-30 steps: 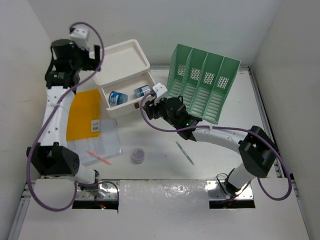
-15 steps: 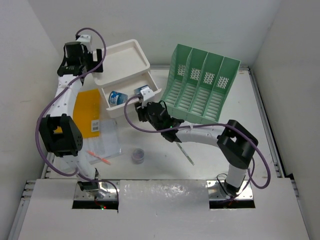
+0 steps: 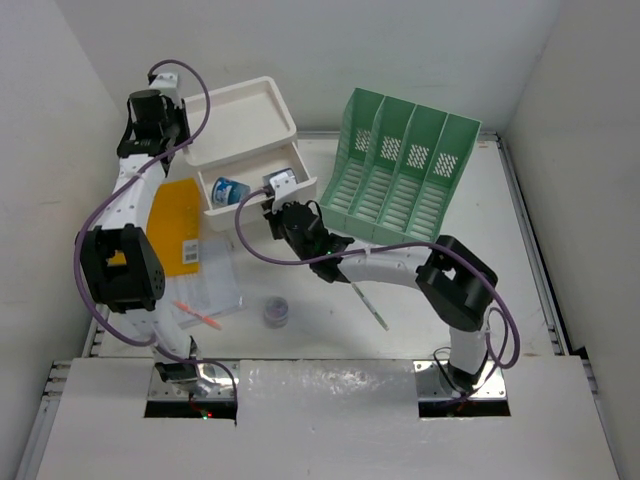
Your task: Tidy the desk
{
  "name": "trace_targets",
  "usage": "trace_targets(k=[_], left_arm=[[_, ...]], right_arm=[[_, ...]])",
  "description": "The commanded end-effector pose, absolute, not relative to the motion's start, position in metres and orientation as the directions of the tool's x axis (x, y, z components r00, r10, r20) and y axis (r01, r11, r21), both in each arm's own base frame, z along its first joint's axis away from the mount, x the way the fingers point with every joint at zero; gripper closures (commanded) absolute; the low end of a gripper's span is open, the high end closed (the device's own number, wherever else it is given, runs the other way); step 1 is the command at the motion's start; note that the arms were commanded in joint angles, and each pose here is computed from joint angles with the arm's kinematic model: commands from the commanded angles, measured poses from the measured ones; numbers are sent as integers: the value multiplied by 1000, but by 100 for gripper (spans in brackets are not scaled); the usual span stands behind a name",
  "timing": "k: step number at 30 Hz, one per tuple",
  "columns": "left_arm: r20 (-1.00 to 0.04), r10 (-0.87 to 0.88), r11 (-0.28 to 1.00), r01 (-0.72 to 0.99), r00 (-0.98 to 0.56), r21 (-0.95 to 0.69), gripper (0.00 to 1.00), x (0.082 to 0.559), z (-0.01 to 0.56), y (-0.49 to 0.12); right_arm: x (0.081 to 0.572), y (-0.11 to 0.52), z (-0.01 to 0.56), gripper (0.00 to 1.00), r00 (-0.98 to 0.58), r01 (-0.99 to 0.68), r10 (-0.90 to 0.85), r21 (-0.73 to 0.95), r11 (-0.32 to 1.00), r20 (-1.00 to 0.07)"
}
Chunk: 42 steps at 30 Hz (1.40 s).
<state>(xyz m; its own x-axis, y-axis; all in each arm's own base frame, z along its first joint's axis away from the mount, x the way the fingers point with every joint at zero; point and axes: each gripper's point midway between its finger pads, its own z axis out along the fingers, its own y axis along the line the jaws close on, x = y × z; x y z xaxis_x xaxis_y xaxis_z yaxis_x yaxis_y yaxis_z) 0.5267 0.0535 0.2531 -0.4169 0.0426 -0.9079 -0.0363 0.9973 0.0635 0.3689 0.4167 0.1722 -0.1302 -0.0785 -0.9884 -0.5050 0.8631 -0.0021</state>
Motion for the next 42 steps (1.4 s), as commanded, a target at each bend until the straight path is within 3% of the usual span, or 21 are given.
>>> trace_targets(k=[1,2,3,9,19,22,25,27,30,42], left_arm=[[-861,54,996,87,-505,12,87,516,218,28],[-860,54,996,88,-508,11,99,516,216,28],[-855,57,996,93,-515,10,100,515,212,27],[-840,58,993,118,-539,-7,100,515,202,23],[-849,75,989,150,-523,-5,100,512,210,18],[-851,106,986,163,-514,24,100,514,212,20],[-851,150,980,187,-503,62,100,518,216,22],[-850,161,977,201,-501,67,100,520,217,22],[-856,168,973,223,-488,63,100,522,221,19],[-864,120,975,222,-489,10,100,532,229,21]], right_arm=[[398,424,237,100,5,-477,91,78,875,-996],[403,424,238,100,8,-475,101,85,876,-995],[404,424,239,100,11,-478,107,89,874,-994],[417,435,258,100,59,-506,136,88,858,-989],[491,429,259,100,62,-475,76,37,879,-995],[494,422,269,100,98,-529,44,-15,849,-994],[474,431,283,100,168,-670,-25,-132,731,-986],[468,431,282,100,209,-700,-133,-243,672,-969],[473,421,286,100,204,-715,-182,-273,644,-962],[480,350,290,97,78,-656,-284,-264,707,-955]])
